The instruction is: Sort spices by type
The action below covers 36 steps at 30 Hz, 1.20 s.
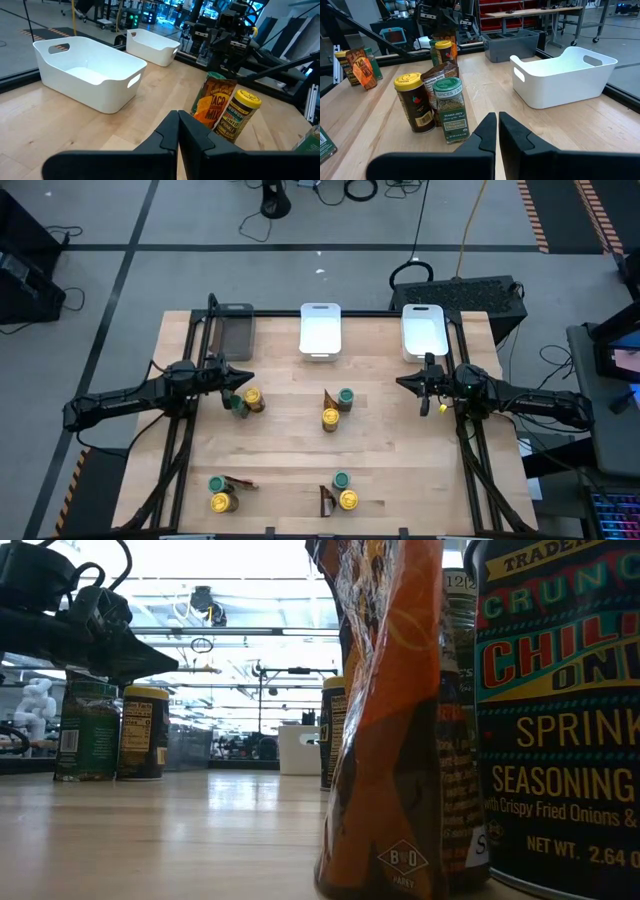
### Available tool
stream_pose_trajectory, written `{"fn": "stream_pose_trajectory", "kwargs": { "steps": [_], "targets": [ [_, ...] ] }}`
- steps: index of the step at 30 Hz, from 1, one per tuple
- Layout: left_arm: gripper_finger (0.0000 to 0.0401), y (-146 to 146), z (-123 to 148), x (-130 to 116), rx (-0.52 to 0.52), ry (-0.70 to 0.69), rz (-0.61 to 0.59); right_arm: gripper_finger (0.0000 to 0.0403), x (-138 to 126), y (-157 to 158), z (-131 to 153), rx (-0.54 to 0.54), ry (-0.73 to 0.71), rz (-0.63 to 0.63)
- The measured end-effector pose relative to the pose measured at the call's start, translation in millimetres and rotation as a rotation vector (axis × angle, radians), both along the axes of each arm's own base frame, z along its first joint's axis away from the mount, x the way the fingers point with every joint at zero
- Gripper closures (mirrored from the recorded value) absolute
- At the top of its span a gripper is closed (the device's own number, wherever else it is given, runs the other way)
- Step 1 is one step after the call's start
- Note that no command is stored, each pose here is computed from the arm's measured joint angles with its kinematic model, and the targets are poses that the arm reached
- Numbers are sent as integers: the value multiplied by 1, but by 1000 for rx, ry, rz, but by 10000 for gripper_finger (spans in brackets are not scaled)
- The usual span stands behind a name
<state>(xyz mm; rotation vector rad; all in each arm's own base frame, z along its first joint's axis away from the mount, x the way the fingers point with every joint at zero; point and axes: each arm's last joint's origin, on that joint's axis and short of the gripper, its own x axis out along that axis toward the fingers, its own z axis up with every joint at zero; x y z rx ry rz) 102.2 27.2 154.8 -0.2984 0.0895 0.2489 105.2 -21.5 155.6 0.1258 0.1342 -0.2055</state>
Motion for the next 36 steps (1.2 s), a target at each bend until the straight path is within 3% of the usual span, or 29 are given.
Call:
{"fn": "stream_pose_trajectory", "kwargs": {
  "steps": [9, 14, 19, 21, 28, 33, 36],
  "targets": [
    [388, 0, 0, 0, 1, 1, 0, 403, 0, 0, 0, 0, 0, 0],
    [388, 2, 4, 0, 162, 4, 48, 403, 0, 0, 0, 0, 0, 0],
    [388, 1, 9, 0, -95, -125, 47, 403, 0, 0, 0, 0, -1, 0],
    [388, 1, 12, 0, -136, -162, 50, 403, 0, 0, 0, 0, -1, 0],
    [388, 1, 13, 0, -136, -179, 47, 403, 0, 0, 1, 38, -14, -7],
    [388, -3, 19, 1, -63, -165, -103, 403, 0, 0, 4, 48, -49, -13],
    [388, -4, 30, 0, -5, -191, -134, 403, 1, 0, 7, 43, -86, -11]
  ]
}}
